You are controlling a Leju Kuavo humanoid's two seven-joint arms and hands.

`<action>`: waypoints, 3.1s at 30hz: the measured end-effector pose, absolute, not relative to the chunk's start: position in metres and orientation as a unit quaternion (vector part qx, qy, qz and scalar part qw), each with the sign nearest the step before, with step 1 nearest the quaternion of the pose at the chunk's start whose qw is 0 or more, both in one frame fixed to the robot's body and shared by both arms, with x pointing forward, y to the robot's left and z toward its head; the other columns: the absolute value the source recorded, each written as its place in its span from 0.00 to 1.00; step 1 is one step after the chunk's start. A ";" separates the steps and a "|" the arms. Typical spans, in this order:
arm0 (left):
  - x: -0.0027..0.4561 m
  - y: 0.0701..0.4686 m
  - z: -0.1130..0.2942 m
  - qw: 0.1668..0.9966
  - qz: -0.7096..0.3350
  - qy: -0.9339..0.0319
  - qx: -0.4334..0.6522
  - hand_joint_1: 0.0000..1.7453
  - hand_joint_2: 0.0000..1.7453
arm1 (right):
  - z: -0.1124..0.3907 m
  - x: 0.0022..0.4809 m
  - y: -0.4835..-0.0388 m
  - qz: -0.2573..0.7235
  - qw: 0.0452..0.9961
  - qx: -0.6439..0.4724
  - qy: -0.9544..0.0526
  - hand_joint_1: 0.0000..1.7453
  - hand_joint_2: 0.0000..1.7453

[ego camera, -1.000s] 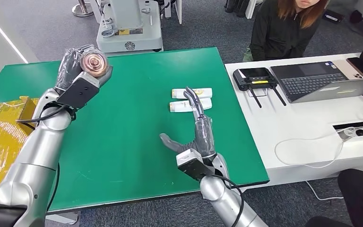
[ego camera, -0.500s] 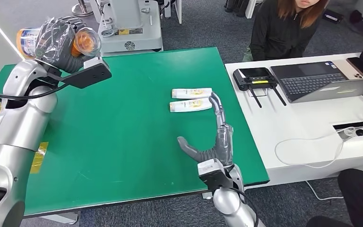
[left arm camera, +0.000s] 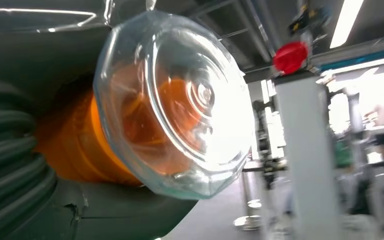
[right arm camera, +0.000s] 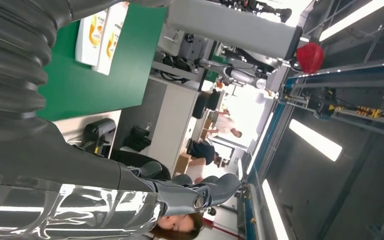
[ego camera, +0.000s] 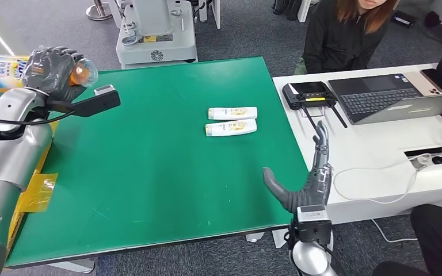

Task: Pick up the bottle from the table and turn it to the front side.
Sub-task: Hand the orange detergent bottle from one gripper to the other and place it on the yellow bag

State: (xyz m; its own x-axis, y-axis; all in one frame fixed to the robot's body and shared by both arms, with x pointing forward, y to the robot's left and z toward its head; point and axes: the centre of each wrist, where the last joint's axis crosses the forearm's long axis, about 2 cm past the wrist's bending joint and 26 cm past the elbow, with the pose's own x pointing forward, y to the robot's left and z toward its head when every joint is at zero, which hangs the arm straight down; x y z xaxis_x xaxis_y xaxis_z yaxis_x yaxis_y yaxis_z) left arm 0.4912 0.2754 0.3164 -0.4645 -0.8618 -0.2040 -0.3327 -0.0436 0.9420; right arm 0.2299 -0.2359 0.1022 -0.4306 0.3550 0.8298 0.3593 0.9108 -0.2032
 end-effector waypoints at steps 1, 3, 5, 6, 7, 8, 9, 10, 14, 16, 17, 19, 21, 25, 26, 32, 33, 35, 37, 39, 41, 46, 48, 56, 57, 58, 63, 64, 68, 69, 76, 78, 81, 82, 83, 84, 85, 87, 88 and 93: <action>0.491 0.284 0.313 0.243 -0.559 -0.641 0.467 1.00 1.00 | 0.101 0.227 -0.239 -0.006 0.491 -0.214 -0.844 0.00 1.00; 0.490 0.300 0.306 0.253 -0.563 -0.624 0.480 1.00 1.00 | 0.098 0.222 -0.245 -0.013 0.492 -0.222 -0.842 0.00 1.00; 0.489 0.316 0.299 0.263 -0.565 -0.606 0.494 1.00 1.00 | 0.096 0.218 -0.250 -0.023 0.493 -0.230 -0.839 0.00 1.00; 0.488 0.324 0.296 0.269 -0.566 -0.597 0.502 1.00 1.00 | 0.094 0.215 -0.252 -0.028 0.495 -0.233 -0.836 0.00 1.00; 0.487 0.333 0.293 0.274 -0.566 -0.588 0.509 1.00 1.00 | 0.093 0.213 -0.255 -0.033 0.497 -0.236 -0.834 0.00 1.00; 0.487 0.342 0.290 0.280 -0.567 -0.579 0.515 1.00 1.00 | 0.091 0.211 -0.257 -0.037 0.499 -0.239 -0.832 0.00 1.00; 0.486 0.350 0.288 0.285 -0.567 -0.570 0.521 1.00 1.00 | 0.089 0.209 -0.258 -0.040 0.500 -0.240 -0.831 0.00 1.00; 0.484 0.360 0.286 0.291 -0.568 -0.562 0.526 1.00 1.00 | 0.087 0.207 -0.260 -0.043 0.501 -0.241 -0.830 0.00 1.00; 0.479 0.397 0.280 0.319 -0.567 -0.530 0.544 1.00 1.00 | 0.082 0.203 -0.265 -0.057 0.500 -0.249 -0.828 0.00 1.00; 0.476 0.411 0.277 0.330 -0.566 -0.517 0.551 1.00 1.00 | 0.080 0.201 -0.266 -0.060 0.500 -0.255 -0.825 0.00 1.00; 0.474 0.417 0.276 0.336 -0.566 -0.510 0.554 1.00 1.00 | 0.080 0.200 -0.267 -0.061 0.501 -0.257 -0.824 0.00 1.00; 0.471 0.427 0.272 0.348 -0.566 -0.497 0.558 1.00 1.00 | 0.079 0.198 -0.268 -0.064 0.501 -0.263 -0.822 0.00 1.00; 0.468 0.436 0.266 0.362 -0.565 -0.487 0.559 1.00 1.00 | 0.078 0.195 -0.270 -0.065 0.502 -0.267 -0.820 0.00 1.00; 0.458 0.451 0.250 0.384 -0.566 -0.473 0.555 1.00 1.00 | 0.080 0.191 -0.272 -0.067 0.502 -0.273 -0.818 0.00 1.00; 0.455 0.453 0.245 0.388 -0.569 -0.471 0.551 1.00 1.00 | 0.080 0.191 -0.272 -0.066 0.502 -0.274 -0.818 0.00 1.00; 0.439 0.459 0.209 0.413 -0.597 -0.458 0.514 1.00 1.00 | 0.084 0.186 -0.275 -0.062 0.501 -0.282 -0.816 0.00 1.00; 0.436 0.459 0.203 0.416 -0.600 -0.456 0.509 1.00 1.00 | 0.084 0.185 -0.276 -0.063 0.501 -0.283 -0.815 0.00 1.00; 0.430 0.457 0.191 0.421 -0.605 -0.455 0.500 1.00 1.00 | 0.085 0.182 -0.278 -0.064 0.501 -0.286 -0.814 0.00 1.00; 0.425 0.455 0.179 0.427 -0.609 -0.454 0.490 1.00 1.00 | 0.086 0.180 -0.279 -0.064 0.500 -0.290 -0.813 0.00 1.00; 0.420 0.452 0.169 0.431 -0.614 -0.453 0.481 1.00 1.00 | 0.088 0.178 -0.279 -0.063 0.500 -0.292 -0.813 0.00 1.00; 0.415 0.451 0.161 0.436 -0.618 -0.454 0.471 1.00 1.00 | 0.091 0.176 -0.279 -0.062 0.500 -0.293 -0.813 0.00 1.00; 0.404 0.450 0.144 0.450 -0.618 -0.458 0.453 1.00 1.00 | 0.095 0.172 -0.279 -0.059 0.501 -0.293 -0.812 0.00 1.00; 0.400 0.451 0.138 0.457 -0.617 -0.459 0.447 1.00 1.00 | 0.096 0.170 -0.279 -0.059 0.501 -0.293 -0.812 0.00 1.00; 0.378 0.454 0.110 0.475 -0.623 -0.461 0.417 1.00 1.00 | 0.099 0.164 -0.278 -0.051 0.501 -0.295 -0.812 0.00 1.00; 0.377 0.452 0.109 0.475 -0.625 -0.461 0.415 1.00 1.00 | 0.099 0.164 -0.278 -0.050 0.501 -0.296 -0.812 0.00 1.00; 0.378 0.450 0.108 0.475 -0.625 -0.461 0.413 1.00 1.00 | 0.100 0.164 -0.278 -0.050 0.501 -0.297 -0.811 0.00 1.00; 0.381 0.433 0.103 0.470 -0.628 -0.473 0.402 1.00 1.00 | 0.103 0.166 -0.277 -0.045 0.503 -0.296 -0.811 0.00 1.00; 0.381 0.429 0.103 0.467 -0.628 -0.477 0.399 1.00 1.00 | 0.103 0.167 -0.277 -0.045 0.504 -0.296 -0.811 0.00 1.00; 0.384 0.410 0.099 0.454 -0.630 -0.495 0.389 1.00 1.00 | 0.106 0.171 -0.277 -0.040 0.504 -0.292 -0.812 0.00 1.00; 0.385 0.406 0.098 0.452 -0.630 -0.499 0.387 1.00 1.00 | 0.106 0.172 -0.277 -0.040 0.504 -0.290 -0.813 0.00 1.00; 0.385 0.386 0.092 0.441 -0.627 -0.520 0.377 1.00 1.00 | 0.107 0.182 -0.274 -0.035 0.505 -0.278 -0.817 0.00 1.00; 0.384 0.383 0.091 0.441 -0.627 -0.523 0.373 1.00 1.00 | 0.105 0.184 -0.274 -0.034 0.506 -0.278 -0.816 0.00 1.00; 0.384 0.381 0.090 0.443 -0.628 -0.523 0.369 0.47 1.00 | 0.103 0.185 -0.274 -0.032 0.508 -0.278 -0.815 0.00 1.00; 0.384 0.380 0.089 0.444 -0.628 -0.522 0.368 0.22 1.00 | 0.102 0.186 -0.275 -0.032 0.509 -0.278 -0.814 0.00 1.00; 0.384 0.379 0.089 0.447 -0.628 -0.521 0.366 0.00 1.00 | 0.102 0.186 -0.275 -0.032 0.509 -0.278 -0.814 0.00 1.00; 0.383 0.378 0.088 0.449 -0.628 -0.520 0.364 0.00 1.00 | 0.101 0.187 -0.275 -0.032 0.510 -0.279 -0.813 0.00 1.00; 0.383 0.376 0.087 0.452 -0.628 -0.520 0.362 0.00 1.00 | 0.100 0.187 -0.276 -0.033 0.510 -0.279 -0.813 0.00 1.00; 0.383 0.374 0.086 0.456 -0.626 -0.519 0.361 0.00 1.00 | 0.099 0.188 -0.277 -0.033 0.512 -0.279 -0.812 0.00 1.00; 0.383 0.373 0.086 0.457 -0.625 -0.520 0.361 0.00 1.00 | 0.098 0.189 -0.277 -0.033 0.513 -0.278 -0.811 0.00 1.00; 0.385 0.371 0.087 0.451 -0.620 -0.526 0.368 0.00 1.00 | 0.093 0.189 -0.278 -0.026 0.518 -0.277 -0.809 0.00 1.00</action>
